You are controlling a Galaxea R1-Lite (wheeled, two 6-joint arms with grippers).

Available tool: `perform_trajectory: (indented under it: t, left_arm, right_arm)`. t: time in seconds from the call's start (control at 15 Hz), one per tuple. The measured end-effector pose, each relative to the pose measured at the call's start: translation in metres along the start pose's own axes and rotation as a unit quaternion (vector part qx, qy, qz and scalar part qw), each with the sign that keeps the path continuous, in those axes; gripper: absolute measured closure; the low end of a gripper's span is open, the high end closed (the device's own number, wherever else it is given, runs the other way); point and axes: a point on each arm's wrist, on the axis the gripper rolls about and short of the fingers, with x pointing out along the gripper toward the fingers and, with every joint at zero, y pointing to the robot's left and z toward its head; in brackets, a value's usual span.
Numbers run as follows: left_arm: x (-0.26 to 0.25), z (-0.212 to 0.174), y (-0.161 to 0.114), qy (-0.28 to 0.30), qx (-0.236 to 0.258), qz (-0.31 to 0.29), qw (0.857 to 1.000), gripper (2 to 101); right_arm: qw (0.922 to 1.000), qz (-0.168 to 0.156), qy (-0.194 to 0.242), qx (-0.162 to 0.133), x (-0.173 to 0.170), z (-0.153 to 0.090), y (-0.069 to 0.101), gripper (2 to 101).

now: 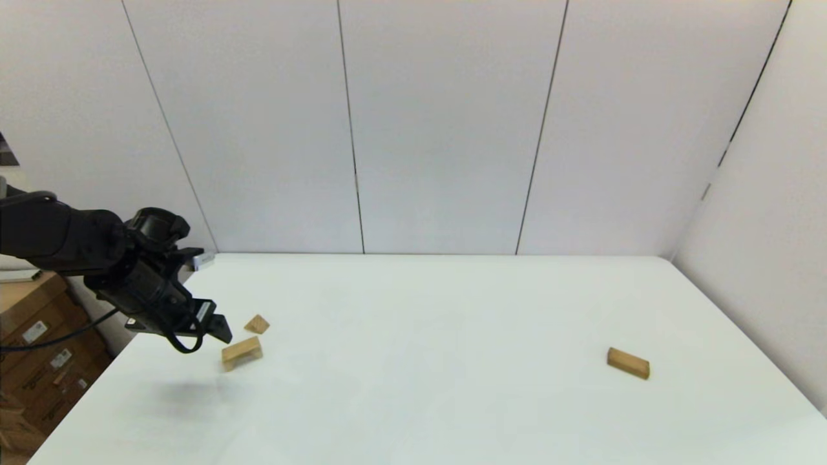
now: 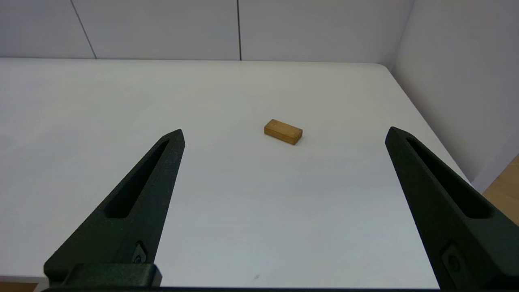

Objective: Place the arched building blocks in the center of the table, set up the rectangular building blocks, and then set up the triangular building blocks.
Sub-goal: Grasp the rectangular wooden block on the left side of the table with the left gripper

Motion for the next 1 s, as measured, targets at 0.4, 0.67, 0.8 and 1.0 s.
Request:
perform_trajectory:
  t: [0.4, 0.67, 0.8, 1.0]
  left_arm:
    - [-0.0045, 0.0029, 0.0002, 0.031, 0.044, -0.007, 0.999, 5.4]
    - [-0.005, 0.0038, 0.0004, 0.032, 0.081, -0.008, 0.996, 5.4]
    - [-0.0032, 0.0039, 0.0007, 0.034, 0.108, -0.009, 0.994, 5.4]
    - [0.0019, 0.0032, 0.0007, 0.043, 0.155, -0.014, 0.987, 5.4]
  right_arm:
    - [1.0, 0.0, 0.0, 0.0, 0.0, 0.0, 0.0, 4.3]
    - [1.0, 0.0, 0.0, 0.0, 0.0, 0.0, 0.0, 4.3]
    - [1.0, 0.0, 0.0, 0.0, 0.0, 0.0, 0.0, 4.3]
    - [1.0, 0.0, 0.0, 0.0, 0.0, 0.0, 0.0, 4.3]
